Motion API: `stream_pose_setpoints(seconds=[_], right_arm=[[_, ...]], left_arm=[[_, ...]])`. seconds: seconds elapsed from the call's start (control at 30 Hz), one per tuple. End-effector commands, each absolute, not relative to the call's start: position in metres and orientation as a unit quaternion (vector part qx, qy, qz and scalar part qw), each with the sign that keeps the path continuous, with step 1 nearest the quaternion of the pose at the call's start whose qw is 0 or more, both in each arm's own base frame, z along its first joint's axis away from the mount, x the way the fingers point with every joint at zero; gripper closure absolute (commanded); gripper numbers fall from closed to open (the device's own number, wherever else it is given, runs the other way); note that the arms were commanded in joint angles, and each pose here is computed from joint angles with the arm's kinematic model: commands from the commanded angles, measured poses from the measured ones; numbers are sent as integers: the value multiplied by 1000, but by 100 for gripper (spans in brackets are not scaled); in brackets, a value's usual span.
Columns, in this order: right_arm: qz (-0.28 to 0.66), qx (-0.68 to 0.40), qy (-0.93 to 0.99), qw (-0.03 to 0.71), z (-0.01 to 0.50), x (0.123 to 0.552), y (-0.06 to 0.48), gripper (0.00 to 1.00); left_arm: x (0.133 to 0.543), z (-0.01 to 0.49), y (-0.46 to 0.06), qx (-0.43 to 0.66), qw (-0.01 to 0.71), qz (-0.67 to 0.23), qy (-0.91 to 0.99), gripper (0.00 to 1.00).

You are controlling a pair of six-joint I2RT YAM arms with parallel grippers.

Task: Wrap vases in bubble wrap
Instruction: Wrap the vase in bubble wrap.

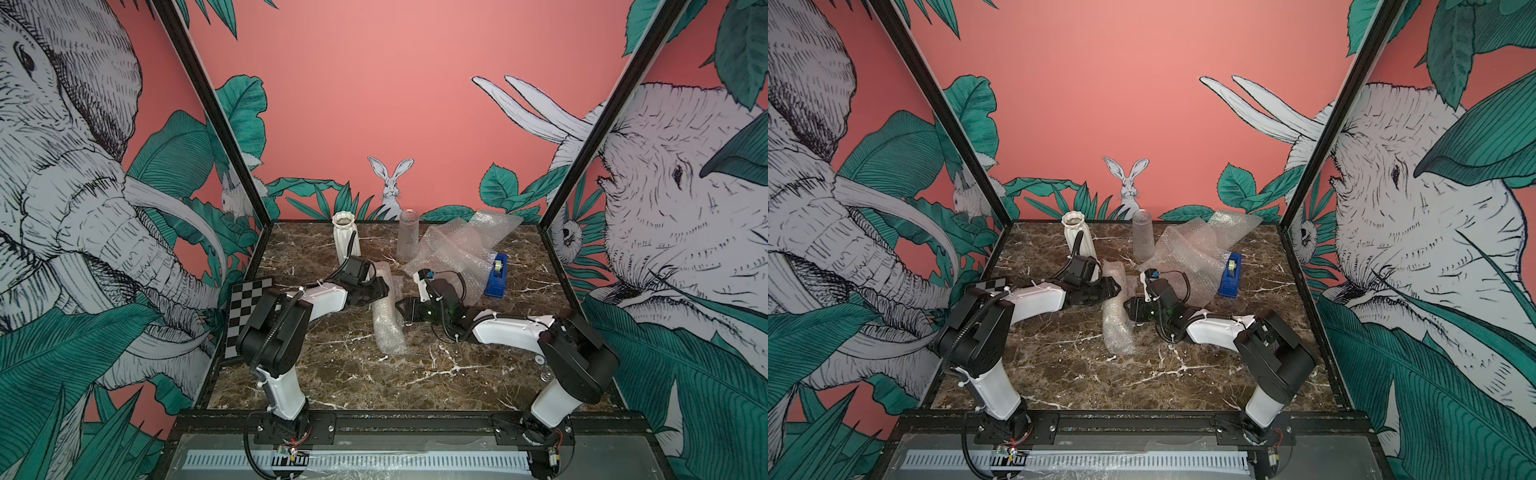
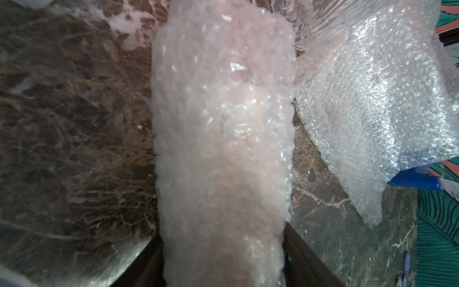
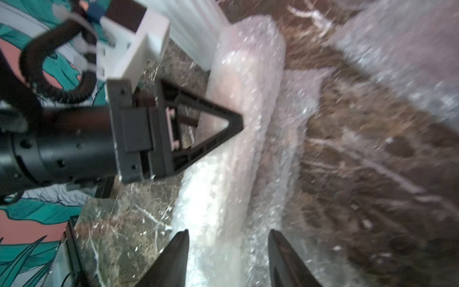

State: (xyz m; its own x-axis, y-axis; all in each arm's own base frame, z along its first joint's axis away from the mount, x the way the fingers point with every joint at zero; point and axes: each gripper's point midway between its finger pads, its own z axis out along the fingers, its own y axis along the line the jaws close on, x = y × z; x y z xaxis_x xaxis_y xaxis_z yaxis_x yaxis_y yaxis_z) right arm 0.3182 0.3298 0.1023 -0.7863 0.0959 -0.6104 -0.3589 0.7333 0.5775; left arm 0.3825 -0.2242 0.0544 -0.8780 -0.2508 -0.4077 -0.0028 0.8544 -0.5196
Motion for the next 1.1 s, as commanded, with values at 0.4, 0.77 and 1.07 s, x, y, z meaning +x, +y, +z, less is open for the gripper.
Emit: stream_pose_setpoints(seconds=[0.4,0.77,1.07], right_arm=[[372,-45,892,253,47,360,347,64],[367,-78,881,287,69,371,355,99],[378,-130,854,332,112,363,370,100]], left_arm=[[368,41,-215,-65,217,-240,944,34],[371,56,-216,-60,241,-254,935,33],[378,76,-216,-48,267,-258,927,31]])
